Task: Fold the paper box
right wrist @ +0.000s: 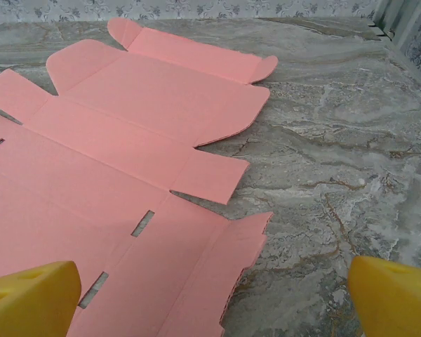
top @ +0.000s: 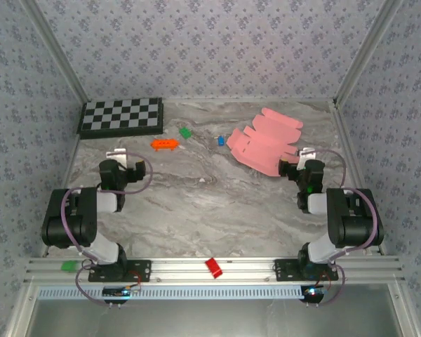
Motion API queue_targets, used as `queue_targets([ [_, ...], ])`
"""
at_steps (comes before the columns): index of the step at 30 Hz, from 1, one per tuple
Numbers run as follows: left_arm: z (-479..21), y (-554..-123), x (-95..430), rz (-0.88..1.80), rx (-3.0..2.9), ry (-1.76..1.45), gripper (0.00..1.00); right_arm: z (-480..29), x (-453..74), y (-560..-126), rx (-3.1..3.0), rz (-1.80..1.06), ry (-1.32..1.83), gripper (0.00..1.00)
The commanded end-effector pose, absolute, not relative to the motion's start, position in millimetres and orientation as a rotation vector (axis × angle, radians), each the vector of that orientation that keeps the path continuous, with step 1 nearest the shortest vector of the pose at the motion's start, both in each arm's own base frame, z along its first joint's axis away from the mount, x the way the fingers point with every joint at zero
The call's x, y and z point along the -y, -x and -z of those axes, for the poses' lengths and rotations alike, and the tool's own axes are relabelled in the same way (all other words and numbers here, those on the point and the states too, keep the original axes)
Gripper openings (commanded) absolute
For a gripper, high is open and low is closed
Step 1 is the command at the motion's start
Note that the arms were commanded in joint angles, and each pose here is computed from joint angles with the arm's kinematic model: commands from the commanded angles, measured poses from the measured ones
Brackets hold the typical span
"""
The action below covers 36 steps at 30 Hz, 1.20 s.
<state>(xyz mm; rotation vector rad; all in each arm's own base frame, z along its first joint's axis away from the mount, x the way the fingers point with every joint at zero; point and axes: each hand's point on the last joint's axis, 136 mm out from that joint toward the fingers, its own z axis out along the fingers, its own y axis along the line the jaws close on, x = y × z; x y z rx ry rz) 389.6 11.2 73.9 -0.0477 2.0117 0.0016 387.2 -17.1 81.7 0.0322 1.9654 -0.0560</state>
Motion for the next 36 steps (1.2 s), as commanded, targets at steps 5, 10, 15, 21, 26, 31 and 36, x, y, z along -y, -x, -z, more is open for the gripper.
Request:
queue_targets([
  [5, -88.3, -398.2, -11.3, -0.006, -1.966, 0.055, 1.0, -86.3, 18.4, -392.2, -1.952, 0.077, -0.032, 0.99],
  [10, -87.8, -398.1, -11.4, -0.004, -1.967, 0.056, 1.0, -85.6, 17.8, -392.3, -1.955, 0.073, -0.031, 0.99],
  [15, -87.5, -397.9, -12.4, 0.004, -1.968, 0.058, 1.0, -85.8, 18.0, -392.3, -1.954, 0.073, -0.031, 0.99],
  [21, -87.9, -398.1, -12.2, 0.005, -1.967, 0.058, 1.0, -85.6, 17.9, -392.4, -1.956, 0.073, -0.031, 0.99],
  [26, -88.1, -398.0, -12.0, 0.005, -1.966, 0.058, 1.0, -86.0, 17.8, -392.2, -1.953, 0.073, -0.03, 1.0],
  [31, -112.3, -394.2, -23.7, -0.075, -1.968, 0.136, 1.0, -114.2, 31.5, -387.4, -1.979, 0.127, -0.114, 0.99],
  [36, -132.9, -376.9, -32.3, -0.033, -2.11, 0.38, 1.0, -133.6, 27.3, -388.7, -2.14, 0.107, -0.108, 0.99],
])
